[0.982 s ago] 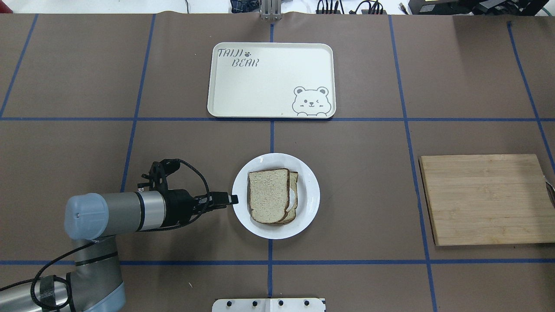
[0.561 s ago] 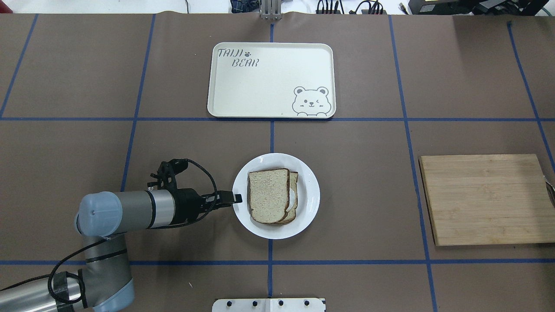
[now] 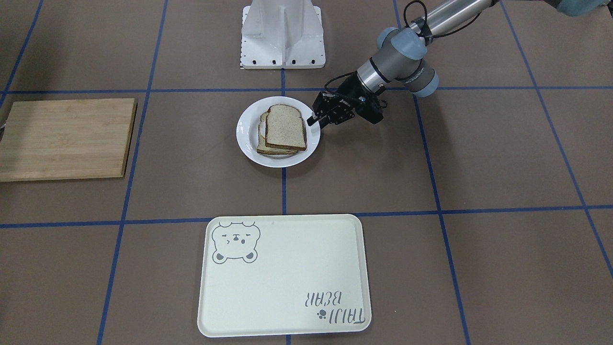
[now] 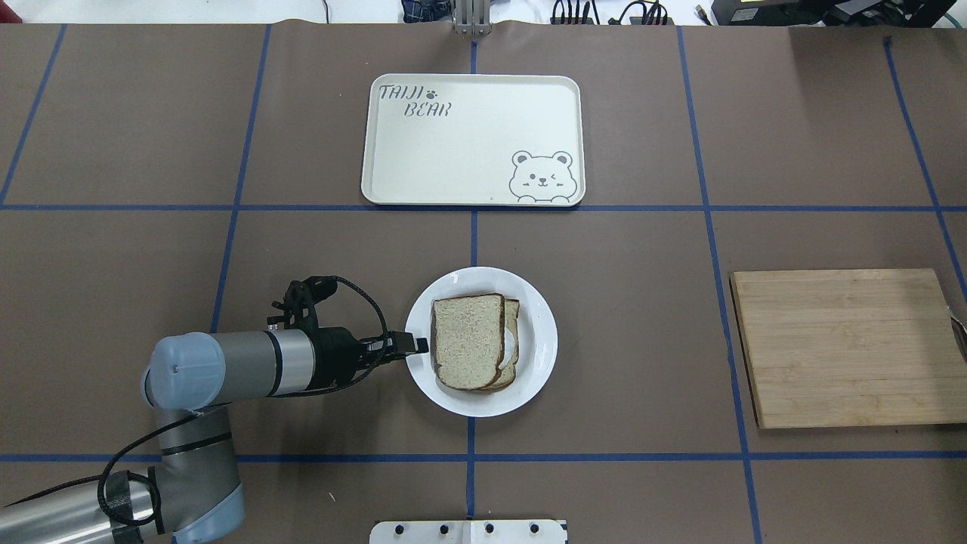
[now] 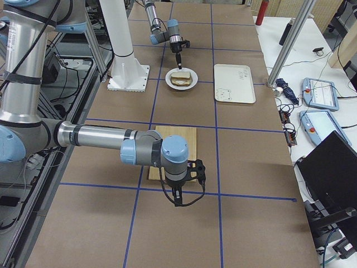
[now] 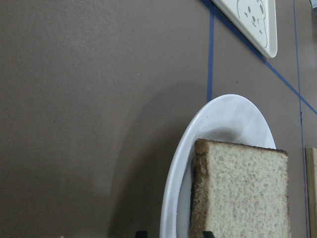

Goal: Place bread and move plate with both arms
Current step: 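Move the left gripper to the white plate rim and grip it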

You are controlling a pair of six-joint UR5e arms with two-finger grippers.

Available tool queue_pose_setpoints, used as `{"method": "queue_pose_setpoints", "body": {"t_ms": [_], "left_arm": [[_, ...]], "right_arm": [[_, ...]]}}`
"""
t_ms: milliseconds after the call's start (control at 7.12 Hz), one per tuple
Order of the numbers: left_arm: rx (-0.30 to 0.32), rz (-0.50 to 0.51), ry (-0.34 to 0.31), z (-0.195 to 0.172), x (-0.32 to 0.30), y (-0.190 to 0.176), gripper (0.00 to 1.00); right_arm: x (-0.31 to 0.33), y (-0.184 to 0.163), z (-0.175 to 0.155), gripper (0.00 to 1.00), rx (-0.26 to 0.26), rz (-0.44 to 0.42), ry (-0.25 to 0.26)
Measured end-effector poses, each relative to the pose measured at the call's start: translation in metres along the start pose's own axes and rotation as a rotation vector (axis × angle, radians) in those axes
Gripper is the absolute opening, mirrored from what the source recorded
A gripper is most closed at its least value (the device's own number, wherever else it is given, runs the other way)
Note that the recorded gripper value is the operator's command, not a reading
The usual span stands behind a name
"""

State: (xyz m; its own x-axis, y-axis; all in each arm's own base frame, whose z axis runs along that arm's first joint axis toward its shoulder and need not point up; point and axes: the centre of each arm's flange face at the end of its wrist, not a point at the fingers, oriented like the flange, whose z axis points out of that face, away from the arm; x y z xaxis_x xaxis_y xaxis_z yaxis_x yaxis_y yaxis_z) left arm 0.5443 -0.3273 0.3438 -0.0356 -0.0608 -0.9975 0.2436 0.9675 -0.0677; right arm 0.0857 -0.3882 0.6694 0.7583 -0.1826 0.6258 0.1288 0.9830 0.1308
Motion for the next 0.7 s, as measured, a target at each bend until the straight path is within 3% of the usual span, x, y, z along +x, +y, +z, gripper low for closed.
{"method": "queue_pose_setpoints", "body": {"t_ms": [140, 281, 561, 702], "left_arm": [[0.000, 0.001, 0.008, 0.004, -0.003, -0.001, 0.43], [-0.001, 0.002, 0.021, 0.007, -0.007, -0.001, 0.35], [-0.009, -0.023, 0.048, 0.012, -0.004, 0.002, 0.03], [-0.016, -0.043, 0.057, 0.016, 0.000, 0.006, 0.00]], "right_arm": [[0.000, 0.000, 0.000, 1.00, -0.001, 0.001, 0.000], [0.001, 0.001, 0.001, 1.00, -0.002, 0.002, 0.001], [0.001, 0.001, 0.001, 1.00, -0.003, 0.002, 0.001], [0.001, 0.001, 0.001, 1.00, -0.003, 0.002, 0.001]]}}
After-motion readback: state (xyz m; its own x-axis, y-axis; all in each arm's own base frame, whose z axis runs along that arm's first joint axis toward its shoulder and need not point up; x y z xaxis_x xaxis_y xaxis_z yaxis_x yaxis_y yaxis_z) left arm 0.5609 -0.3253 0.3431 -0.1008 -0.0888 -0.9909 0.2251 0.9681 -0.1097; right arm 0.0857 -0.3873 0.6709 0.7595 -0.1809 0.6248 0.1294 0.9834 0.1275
